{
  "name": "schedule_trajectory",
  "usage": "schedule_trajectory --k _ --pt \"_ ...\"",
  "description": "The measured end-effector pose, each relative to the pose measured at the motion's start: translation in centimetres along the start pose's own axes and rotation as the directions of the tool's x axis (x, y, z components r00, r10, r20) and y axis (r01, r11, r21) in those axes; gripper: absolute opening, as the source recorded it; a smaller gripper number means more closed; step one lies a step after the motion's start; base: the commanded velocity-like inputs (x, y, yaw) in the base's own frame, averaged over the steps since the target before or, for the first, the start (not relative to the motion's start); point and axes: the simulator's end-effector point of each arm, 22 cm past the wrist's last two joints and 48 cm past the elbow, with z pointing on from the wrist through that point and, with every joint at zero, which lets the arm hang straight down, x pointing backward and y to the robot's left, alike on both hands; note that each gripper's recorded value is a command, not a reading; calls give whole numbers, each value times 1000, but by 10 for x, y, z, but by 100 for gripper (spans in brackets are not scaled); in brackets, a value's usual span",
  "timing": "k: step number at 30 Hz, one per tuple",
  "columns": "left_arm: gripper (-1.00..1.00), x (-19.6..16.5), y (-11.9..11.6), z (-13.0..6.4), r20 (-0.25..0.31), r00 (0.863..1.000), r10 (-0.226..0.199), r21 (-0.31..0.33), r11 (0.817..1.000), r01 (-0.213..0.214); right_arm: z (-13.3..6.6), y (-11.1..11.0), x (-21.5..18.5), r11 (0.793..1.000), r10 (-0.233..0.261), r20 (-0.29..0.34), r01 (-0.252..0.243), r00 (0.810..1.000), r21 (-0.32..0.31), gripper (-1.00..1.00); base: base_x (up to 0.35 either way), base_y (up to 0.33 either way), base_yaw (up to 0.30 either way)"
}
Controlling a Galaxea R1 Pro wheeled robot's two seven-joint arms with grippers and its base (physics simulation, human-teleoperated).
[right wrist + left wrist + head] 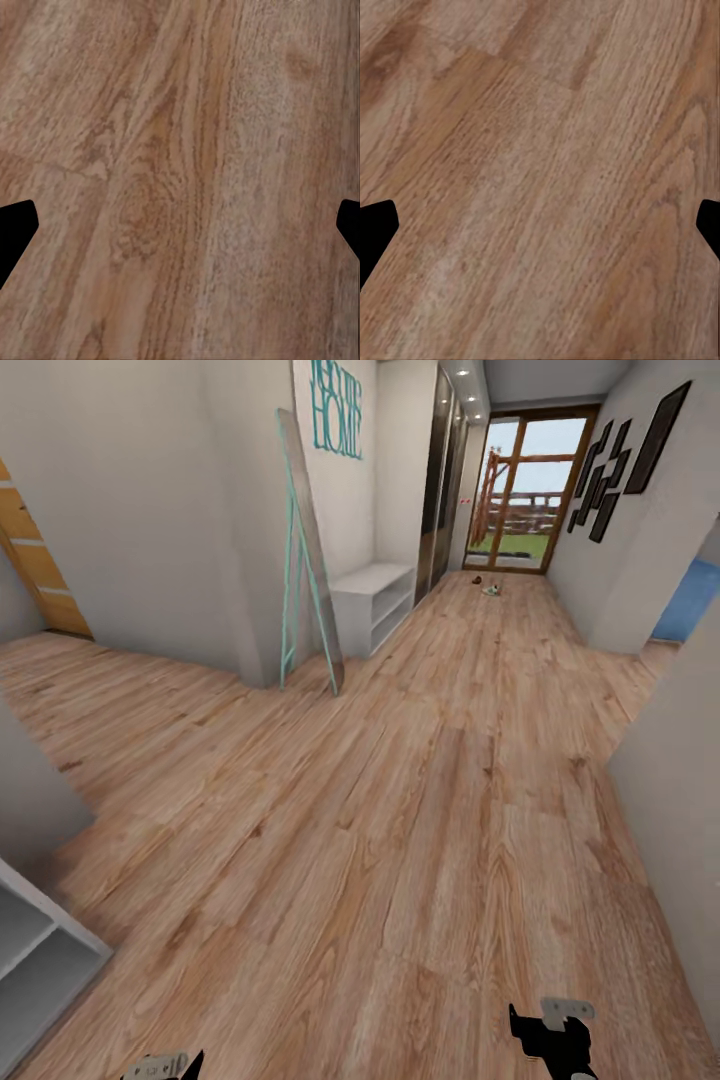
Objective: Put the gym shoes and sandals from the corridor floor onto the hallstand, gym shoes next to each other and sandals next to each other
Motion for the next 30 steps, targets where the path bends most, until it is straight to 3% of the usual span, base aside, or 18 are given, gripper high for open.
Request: schedule_trajectory --k 30 --pt "100 0 0 0 0 1000 0 0 1000 0 -1 0 4 1000 -1 -6 1 1000 0 100 338 0 -287"
